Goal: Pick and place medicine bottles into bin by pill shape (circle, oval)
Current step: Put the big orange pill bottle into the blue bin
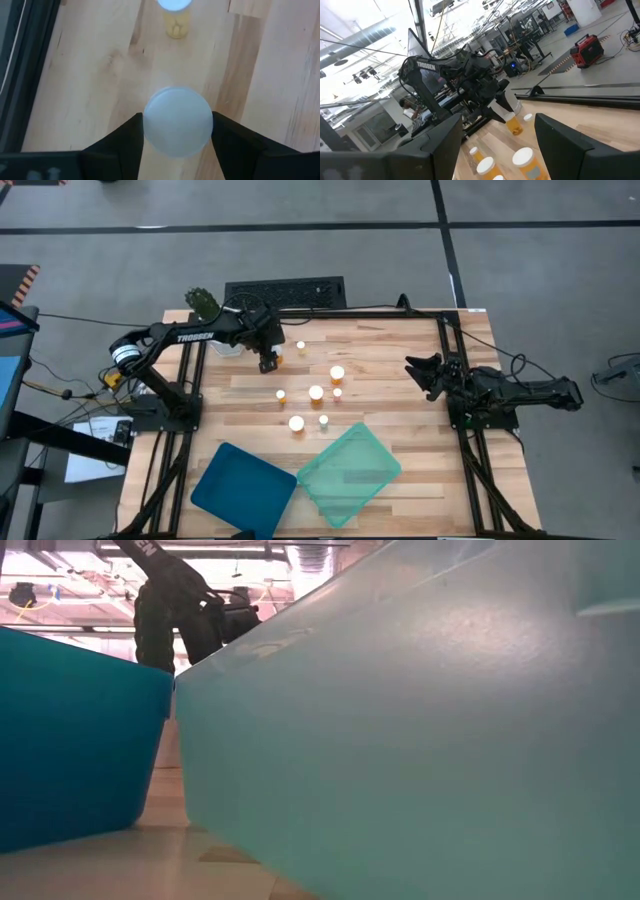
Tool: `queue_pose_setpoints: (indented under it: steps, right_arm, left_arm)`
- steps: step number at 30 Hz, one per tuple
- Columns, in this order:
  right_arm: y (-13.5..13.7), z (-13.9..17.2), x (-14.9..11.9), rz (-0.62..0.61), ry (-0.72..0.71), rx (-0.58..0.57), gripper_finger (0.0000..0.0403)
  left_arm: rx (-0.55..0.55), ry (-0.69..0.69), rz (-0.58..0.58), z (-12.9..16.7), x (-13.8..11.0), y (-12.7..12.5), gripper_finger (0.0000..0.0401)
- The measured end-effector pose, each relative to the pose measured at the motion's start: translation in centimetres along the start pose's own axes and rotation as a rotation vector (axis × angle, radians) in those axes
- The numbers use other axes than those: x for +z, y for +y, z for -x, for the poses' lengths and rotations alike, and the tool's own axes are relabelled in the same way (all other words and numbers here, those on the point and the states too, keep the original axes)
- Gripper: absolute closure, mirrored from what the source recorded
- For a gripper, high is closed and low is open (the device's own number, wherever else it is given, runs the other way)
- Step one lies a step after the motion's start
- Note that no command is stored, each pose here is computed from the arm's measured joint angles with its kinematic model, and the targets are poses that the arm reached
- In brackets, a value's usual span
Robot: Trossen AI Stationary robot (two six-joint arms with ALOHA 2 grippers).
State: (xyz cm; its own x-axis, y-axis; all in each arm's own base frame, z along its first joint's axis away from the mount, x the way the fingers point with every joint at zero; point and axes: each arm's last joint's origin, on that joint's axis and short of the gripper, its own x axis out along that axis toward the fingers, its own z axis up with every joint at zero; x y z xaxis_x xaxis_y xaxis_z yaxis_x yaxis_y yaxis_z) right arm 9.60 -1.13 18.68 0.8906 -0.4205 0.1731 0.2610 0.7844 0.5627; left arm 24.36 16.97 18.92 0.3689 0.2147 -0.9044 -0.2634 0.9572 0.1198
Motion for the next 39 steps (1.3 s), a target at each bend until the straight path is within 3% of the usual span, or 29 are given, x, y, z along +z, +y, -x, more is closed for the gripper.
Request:
queue_pose_setpoints:
  steps: [9,17,23,27,34,39]
  right_arm:
    - [-0.1,0.0,-0.2,0.009,0.017,-0.010,0.0143]
    - [-0.1,0.0,-0.2,0.010,0.020,-0.011,0.0143]
    - [-0.1,0.0,-0.2,0.010,0.020,-0.011,0.0143]
    - [-0.1,0.0,-0.2,0.010,0.020,-0.011,0.0143]
    - [-0.2,0.0,-0.4,0.020,0.038,-0.022,0.0143]
    - [-0.3,0.0,-0.5,0.022,0.044,-0.025,0.0143]
  left_arm:
    - [-0.002,-0.046,0.067,1.7,1.0,0.0,0.0211]
    - [-0.014,-0.191,0.136,7.7,2.6,-1.6,0.0206]
    - [-0.115,-0.384,0.072,13.2,3.8,-6.1,0.0204]
    - [-0.185,-0.432,0.040,15.7,4.1,-10.2,0.0203]
    - [-0.348,-0.352,0.061,18.7,2.5,-17.4,0.0201]
    - [-0.371,-0.333,0.098,19.8,0.5,-21.7,0.0201]
